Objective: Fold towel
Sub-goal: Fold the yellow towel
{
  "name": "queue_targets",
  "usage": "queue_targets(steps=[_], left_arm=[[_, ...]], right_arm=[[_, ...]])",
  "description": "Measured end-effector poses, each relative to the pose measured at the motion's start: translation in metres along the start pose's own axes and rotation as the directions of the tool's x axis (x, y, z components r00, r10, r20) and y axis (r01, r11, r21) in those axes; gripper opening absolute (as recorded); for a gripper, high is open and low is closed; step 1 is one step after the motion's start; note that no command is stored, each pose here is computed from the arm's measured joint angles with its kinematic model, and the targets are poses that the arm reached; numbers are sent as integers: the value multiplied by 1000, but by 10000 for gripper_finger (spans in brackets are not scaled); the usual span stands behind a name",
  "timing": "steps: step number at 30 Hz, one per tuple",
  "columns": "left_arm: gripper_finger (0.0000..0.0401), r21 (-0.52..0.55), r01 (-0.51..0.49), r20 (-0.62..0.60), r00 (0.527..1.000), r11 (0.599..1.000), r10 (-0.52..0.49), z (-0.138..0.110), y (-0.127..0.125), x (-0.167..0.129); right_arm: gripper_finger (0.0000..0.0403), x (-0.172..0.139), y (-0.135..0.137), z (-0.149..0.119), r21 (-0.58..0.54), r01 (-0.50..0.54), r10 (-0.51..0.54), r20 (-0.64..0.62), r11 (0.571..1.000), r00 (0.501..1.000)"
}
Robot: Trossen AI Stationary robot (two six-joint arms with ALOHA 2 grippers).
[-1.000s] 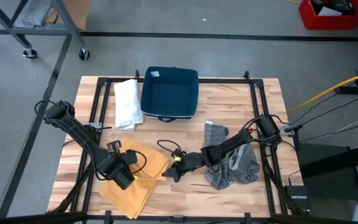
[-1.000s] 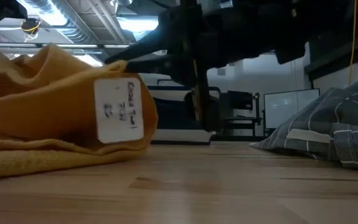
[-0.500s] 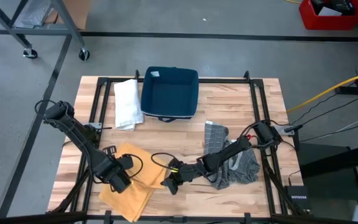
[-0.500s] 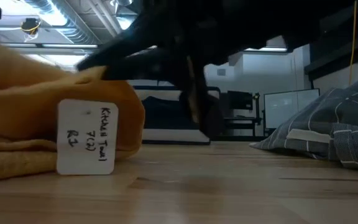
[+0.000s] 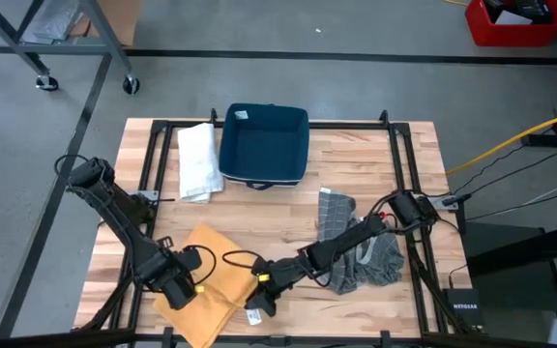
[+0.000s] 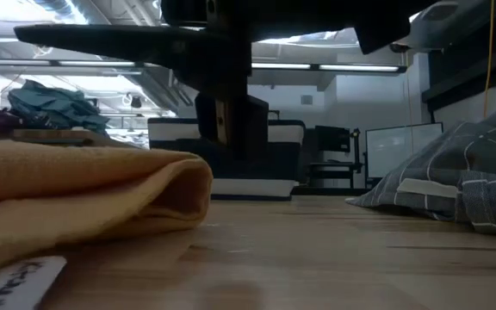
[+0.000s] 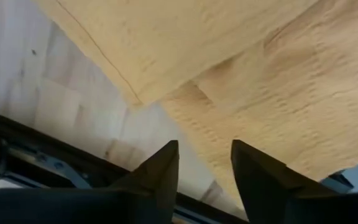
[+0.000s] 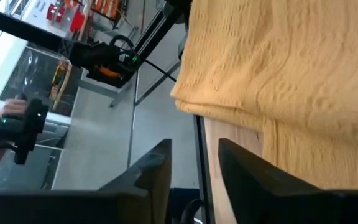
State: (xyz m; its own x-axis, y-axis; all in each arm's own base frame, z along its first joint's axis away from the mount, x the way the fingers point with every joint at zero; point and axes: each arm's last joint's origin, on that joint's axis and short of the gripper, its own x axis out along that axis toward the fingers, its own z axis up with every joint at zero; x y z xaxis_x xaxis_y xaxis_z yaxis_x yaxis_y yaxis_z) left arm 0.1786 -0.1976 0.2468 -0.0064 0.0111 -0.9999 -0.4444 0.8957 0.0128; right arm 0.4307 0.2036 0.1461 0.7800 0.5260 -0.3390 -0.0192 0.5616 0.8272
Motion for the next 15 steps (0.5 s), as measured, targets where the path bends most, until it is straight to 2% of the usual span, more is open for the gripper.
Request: queue_targets(steps=[4, 8, 12, 15], left_arm=[[148, -23, 7, 15, 1000, 1000, -7, -6, -3, 0], [135, -43, -15, 129, 991, 999, 21, -7, -3, 0], [120, -59, -33, 219, 975, 998, 45, -4, -2, -1], [112, -62, -41, 262, 964, 997, 56, -2, -2, -1]], right_arm=[[155, 0, 0, 0, 19, -2, 2, 2, 1000, 1000], [158, 0, -1, 3, 20, 20, -21, 45, 1000, 999], [158, -2, -11, 7, 23, 141, -143, 134, 990, 981], [158, -4, -22, 10, 31, 247, -249, 145, 969, 958]])
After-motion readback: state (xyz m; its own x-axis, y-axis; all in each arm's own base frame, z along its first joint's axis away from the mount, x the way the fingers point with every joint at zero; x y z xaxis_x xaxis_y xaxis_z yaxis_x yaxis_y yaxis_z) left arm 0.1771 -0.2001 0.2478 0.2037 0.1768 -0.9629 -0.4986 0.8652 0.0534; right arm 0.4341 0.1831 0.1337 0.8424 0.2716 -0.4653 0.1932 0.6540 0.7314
